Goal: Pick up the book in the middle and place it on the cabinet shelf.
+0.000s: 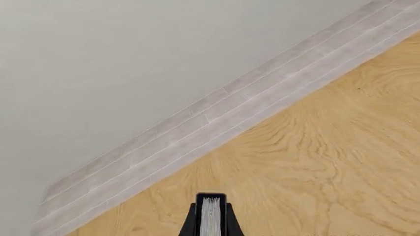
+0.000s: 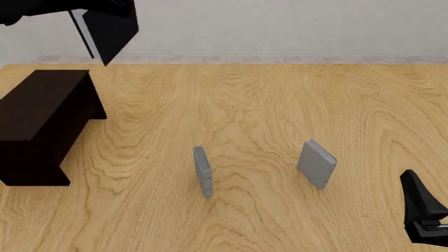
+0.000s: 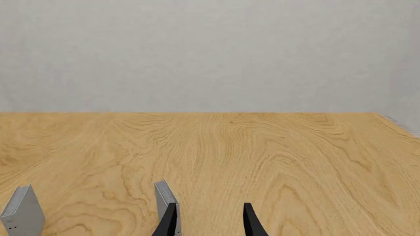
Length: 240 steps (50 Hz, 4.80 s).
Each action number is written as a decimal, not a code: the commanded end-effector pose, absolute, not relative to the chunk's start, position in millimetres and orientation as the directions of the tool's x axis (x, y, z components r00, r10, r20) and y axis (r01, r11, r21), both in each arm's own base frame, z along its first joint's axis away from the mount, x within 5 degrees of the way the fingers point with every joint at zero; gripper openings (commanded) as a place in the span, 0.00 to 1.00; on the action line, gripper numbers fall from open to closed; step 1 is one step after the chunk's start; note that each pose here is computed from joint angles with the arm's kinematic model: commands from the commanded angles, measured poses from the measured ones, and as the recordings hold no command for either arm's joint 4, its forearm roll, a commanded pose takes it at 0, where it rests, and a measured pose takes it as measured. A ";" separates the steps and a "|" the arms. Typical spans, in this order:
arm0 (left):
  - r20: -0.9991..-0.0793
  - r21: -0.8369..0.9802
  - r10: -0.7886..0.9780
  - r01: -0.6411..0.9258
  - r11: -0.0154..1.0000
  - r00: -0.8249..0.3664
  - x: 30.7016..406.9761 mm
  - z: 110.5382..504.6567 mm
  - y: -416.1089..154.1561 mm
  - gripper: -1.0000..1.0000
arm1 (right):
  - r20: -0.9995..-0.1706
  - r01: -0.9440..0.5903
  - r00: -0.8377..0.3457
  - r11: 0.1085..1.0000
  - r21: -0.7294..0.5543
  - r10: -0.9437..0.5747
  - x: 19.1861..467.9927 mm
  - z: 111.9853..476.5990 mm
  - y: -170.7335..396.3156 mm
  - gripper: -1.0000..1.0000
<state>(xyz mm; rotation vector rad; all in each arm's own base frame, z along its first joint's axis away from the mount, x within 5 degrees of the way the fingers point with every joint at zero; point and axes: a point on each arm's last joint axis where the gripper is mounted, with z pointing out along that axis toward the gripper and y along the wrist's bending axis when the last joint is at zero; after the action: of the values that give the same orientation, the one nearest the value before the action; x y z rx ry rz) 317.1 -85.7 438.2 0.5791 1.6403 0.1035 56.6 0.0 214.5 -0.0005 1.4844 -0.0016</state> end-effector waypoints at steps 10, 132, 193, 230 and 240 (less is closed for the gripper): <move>-0.863 0.491 0.505 0.198 0.849 -0.027 304.7 449.7 -49.1 0.00 | -0.996 0.001 0.086 1.000 -0.001 -0.001 56.6 214.5 0.0 1.00; -0.142 0.990 0.983 -0.011 0.142 -0.118 298.1 295.2 35.5 0.00 | -0.996 0.004 0.088 1.000 -0.001 -0.001 56.4 214.6 -0.2 1.00; -0.273 0.949 0.942 0.106 0.297 -0.193 293.0 271.9 46.3 0.00 | -0.996 0.001 0.086 1.000 -0.001 -0.001 56.6 214.5 0.0 1.00; -0.288 0.930 0.930 0.166 0.329 -0.229 288.4 248.6 49.7 1.00 | -0.996 0.001 0.086 1.000 -0.001 -0.001 56.6 214.5 0.0 1.00; -0.303 0.924 0.927 0.172 0.343 -0.220 285.5 257.8 45.0 1.00 | -0.996 0.001 0.086 1.000 -0.001 -0.001 56.6 214.5 0.0 1.00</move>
<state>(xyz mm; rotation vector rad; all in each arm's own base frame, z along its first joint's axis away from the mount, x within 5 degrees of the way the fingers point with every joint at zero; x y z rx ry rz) 287.9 47.4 254.0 1.0086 1.6351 0.9953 56.6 0.0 214.5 -0.0005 1.4844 -0.0016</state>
